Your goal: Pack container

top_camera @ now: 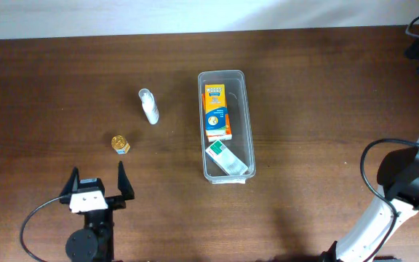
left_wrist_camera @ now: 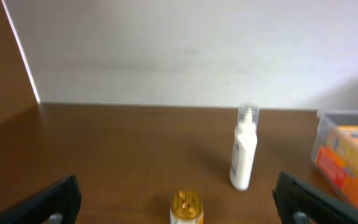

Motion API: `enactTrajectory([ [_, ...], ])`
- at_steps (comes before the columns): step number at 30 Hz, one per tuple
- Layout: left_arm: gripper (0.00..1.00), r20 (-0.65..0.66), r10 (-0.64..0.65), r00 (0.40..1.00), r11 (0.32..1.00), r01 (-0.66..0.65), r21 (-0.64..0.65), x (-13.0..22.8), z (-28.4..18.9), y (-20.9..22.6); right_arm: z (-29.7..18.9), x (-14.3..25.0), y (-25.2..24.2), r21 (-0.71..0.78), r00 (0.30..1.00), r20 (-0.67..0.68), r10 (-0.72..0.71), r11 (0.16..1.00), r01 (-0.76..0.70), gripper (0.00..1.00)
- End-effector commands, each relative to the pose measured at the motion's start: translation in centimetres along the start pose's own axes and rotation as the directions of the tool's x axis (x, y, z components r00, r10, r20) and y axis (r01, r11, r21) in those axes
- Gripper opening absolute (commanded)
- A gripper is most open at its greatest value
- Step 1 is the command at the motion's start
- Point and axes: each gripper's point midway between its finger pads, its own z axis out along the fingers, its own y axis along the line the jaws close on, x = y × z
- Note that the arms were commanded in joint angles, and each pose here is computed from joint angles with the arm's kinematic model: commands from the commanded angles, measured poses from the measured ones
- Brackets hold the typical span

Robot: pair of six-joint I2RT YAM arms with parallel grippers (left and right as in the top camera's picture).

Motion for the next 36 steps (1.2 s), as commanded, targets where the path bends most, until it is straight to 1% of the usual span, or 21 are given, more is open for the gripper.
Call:
enactTrajectory([
  [1,0.99,0.017,0.015,1.000,1.000,-0.014,-0.021,-0.2,0.0,0.4,1.6,0.8,-0.6,0.048,0.999,-0.036,-0.015,0.999,0.016,0.98],
  [11,1.00,0.115,0.013,0.993,1.000,-0.010,-0.027,-2.6,-0.2,0.5,1.6,0.7,-0.6,0.048,0.999,-0.035,-0.014,0.999,0.016,0.98],
  [15,1.00,0.211,0.016,0.977,0.999,-0.008,-0.042,-5.0,-0.6,1.0,1.6,0.7,-0.6,0.048,0.999,-0.035,-0.014,0.999,0.016,0.98],
  [18,1.00,0.281,0.028,0.959,1.000,-0.028,-0.005,-7.3,-1.1,0.5,1.6,0.7,-0.6,0.048,0.999,-0.035,-0.014,0.999,0.016,0.98],
  [22,1.00,0.342,0.048,0.939,0.996,-0.069,0.049,-10.7,-2.2,-0.3,1.6,0.7,-0.6,0.048,0.999,-0.035,-0.014,0.999,0.016,0.98],
  [26,1.00,0.387,0.068,0.920,0.993,-0.100,0.063,-13.7,-3.1,-0.7,1.6,0.7,-0.6,0.048,0.999,-0.035,-0.014,0.999,0.016,0.98],
  [29,1.00,0.446,0.086,0.891,0.988,-0.133,0.076,-15.9,-4.1,-1.2,1.6,0.7,-0.6,0.048,0.999,-0.035,-0.014,0.999,0.016,0.98],
  [32,1.00,0.537,0.097,0.838,0.982,-0.167,0.083,-18.2,-5.4,-1.8,1.6,0.7,-0.6,0.048,0.999,-0.035,-0.014,0.999,0.016,0.98],
  [34,1.00,0.606,0.105,0.789,0.963,-0.232,0.134,-19.5,-6.7,-3.4,1.6,0.7,-0.6,0.048,0.999,-0.035,-0.014,0.999,0.016,0.98],
  [36,1.00,0.632,0.095,0.769,0.938,-0.282,0.202,-20.1,-7.6,-4.9,1.6,0.7,-0.6,0.048,0.999,-0.035,-0.014,0.999,0.016,0.99],
])
